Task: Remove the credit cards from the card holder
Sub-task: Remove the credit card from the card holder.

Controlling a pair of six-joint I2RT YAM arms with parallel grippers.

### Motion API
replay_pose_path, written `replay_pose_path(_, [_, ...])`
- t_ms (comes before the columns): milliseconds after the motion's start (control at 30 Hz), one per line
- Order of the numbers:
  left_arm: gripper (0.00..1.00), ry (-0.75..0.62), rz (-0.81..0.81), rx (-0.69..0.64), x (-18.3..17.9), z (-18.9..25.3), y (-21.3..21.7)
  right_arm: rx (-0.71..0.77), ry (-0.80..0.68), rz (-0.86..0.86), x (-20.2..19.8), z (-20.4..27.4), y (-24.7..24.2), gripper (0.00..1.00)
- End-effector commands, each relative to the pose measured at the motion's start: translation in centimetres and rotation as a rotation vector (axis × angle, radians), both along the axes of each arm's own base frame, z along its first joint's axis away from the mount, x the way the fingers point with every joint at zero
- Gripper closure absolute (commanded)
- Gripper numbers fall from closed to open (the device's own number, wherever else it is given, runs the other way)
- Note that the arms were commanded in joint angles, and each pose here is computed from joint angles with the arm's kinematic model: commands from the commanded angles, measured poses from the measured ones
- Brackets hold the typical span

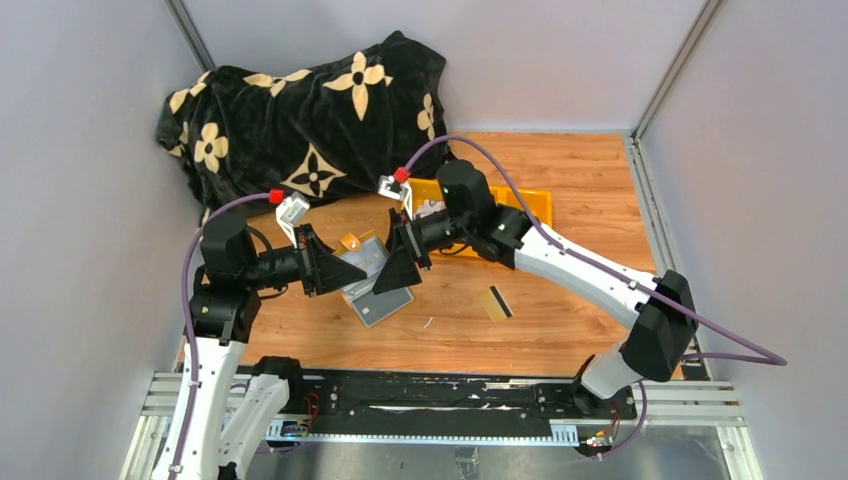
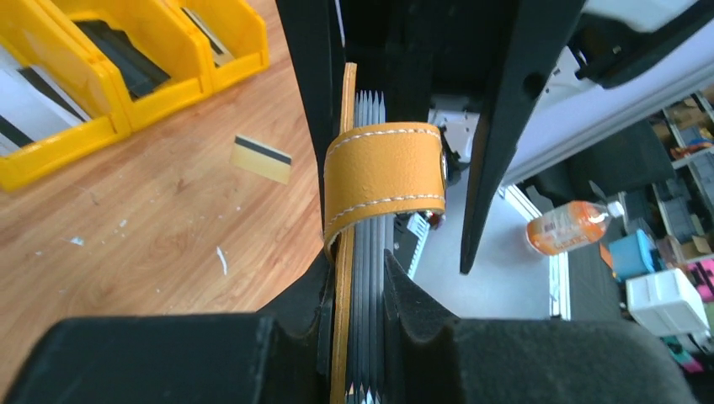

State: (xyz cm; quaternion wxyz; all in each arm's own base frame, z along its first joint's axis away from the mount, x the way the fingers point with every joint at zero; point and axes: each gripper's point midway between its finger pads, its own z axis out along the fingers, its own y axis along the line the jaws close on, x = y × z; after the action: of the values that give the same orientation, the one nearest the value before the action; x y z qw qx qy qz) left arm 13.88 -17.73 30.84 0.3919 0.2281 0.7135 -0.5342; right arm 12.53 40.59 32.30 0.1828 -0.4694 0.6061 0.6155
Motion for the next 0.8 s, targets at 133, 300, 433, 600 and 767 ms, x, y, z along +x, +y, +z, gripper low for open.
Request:
replay_pose_path(133, [1.0, -0.097, 0.134, -0.13, 0.6, 4.1, 0.2, 0.309, 0.17, -0.028, -0.4, 5.8, -0.6, 0.58])
replay_pose_path(300, [0.92, -0.041, 0.123, -0.107, 0.3, 2.9, 0.1, 0.301, 0.234, 0.007, -1.0, 5.2, -1.1, 0.98])
replay_pose_path(433, [0.59, -0.024, 0.097, -0.08, -0.3, 2.5, 0.1, 0.215, 0.168, 0.008, -0.9, 3.6, -1.3, 1.0])
replay_pose_path(600, [0.47, -0.003, 0.059, -0.077, -0.6, 2.1, -0.1, -0.003, 0.066, 0.016, -0.9, 0.9, -2.3, 1.0])
replay_pose_path(767, [0.52, 0.037, -0.023, -0.068, -1.4, 1.4, -0.4, -0.075, 0.02, 0.048, -1.0, 1.0, -2.9, 1.0])
